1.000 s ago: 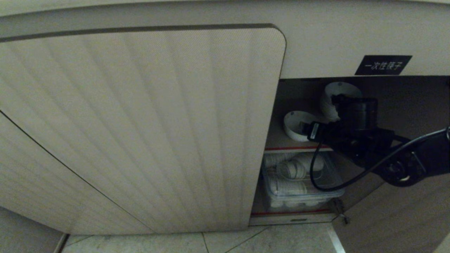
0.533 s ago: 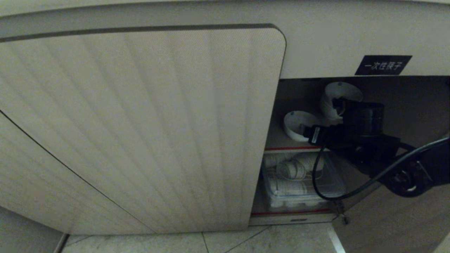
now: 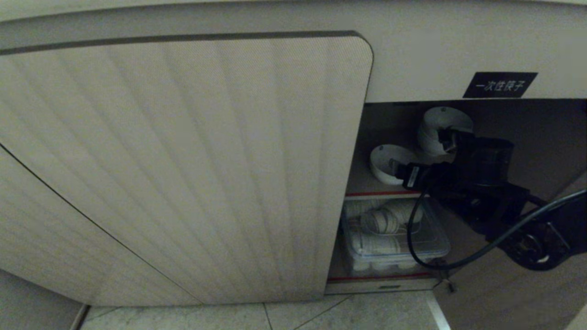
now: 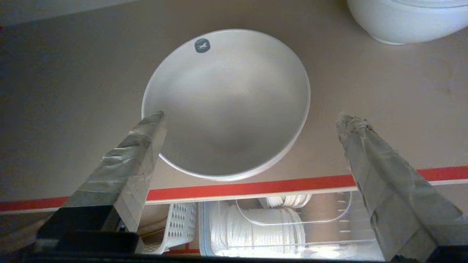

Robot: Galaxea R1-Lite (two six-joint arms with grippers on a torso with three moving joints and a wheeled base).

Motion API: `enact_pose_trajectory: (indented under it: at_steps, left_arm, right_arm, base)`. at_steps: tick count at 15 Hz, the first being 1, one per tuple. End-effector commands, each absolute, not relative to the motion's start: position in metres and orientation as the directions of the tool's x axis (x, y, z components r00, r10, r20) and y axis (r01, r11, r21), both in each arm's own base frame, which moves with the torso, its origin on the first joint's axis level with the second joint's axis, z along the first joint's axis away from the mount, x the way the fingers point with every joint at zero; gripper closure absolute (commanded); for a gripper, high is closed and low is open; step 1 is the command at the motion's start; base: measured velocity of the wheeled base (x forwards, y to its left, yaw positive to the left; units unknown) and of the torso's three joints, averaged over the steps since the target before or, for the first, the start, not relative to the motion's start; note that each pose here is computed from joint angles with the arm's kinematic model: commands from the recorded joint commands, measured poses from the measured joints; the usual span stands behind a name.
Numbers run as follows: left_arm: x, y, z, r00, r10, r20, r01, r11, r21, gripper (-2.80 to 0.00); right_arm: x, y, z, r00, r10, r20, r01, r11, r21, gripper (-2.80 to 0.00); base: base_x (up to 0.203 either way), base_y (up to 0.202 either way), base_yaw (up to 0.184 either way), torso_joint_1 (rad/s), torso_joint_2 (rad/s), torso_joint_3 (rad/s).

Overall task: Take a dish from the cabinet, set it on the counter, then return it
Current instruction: Close the cabinet door

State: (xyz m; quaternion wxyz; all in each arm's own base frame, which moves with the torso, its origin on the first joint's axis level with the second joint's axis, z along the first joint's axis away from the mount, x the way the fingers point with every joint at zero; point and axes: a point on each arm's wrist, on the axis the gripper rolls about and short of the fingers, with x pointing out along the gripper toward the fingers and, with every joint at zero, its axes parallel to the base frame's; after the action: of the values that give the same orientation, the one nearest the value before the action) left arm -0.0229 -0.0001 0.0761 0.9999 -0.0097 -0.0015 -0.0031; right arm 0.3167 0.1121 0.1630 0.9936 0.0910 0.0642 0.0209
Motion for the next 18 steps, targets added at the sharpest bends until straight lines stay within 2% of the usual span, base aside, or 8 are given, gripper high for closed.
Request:
enact_pose_trajectory:
  at_steps: [1,13,14,18]
  left_arm:
    - [-0.0229,-0.0001,0.0761,1.0,-0.005,0.003,0.005,1.0,-0.02,0.0]
    - [-0.0229,-0.0001,0.0761,1.0,-0.005,0.003,0.005,1.0,-0.02,0.0]
    - [-0.0229,-0.0001,0.0761,1.0,-0.008,0.003,0.008,1.0,-0.02,0.0]
    - [-0.0229,-0.0001,0.0761,1.0,-0.006,0.003,0.007,1.0,-0.02,0.0]
  right_arm:
    - [0.3162,0.112,0.1624,0.991,0.053,-0.123,-0.03,0.982,0.186,-2.8]
    - [0.3085,0.1098,0.1641,0.99,0.108,-0.086,-0.098,0.989,0.111,-2.8]
    - [0.3083,0.1098,0.1647,0.99,0.112,-0.083,-0.102,0.988,0.112,0.0]
    - [0.3083,0.1098,0.1655,0.99,0.112,-0.081,-0.103,0.988,0.113,0.0]
  base:
    - [0.0,0.0,0.0,0.0,0.0,0.0]
    - [0.0,0.0,0.0,0.0,0.0,0.0]
    - [0.0,0.0,0.0,0.0,0.0,0.0]
    - [0.0,0.0,0.0,0.0,0.0,0.0]
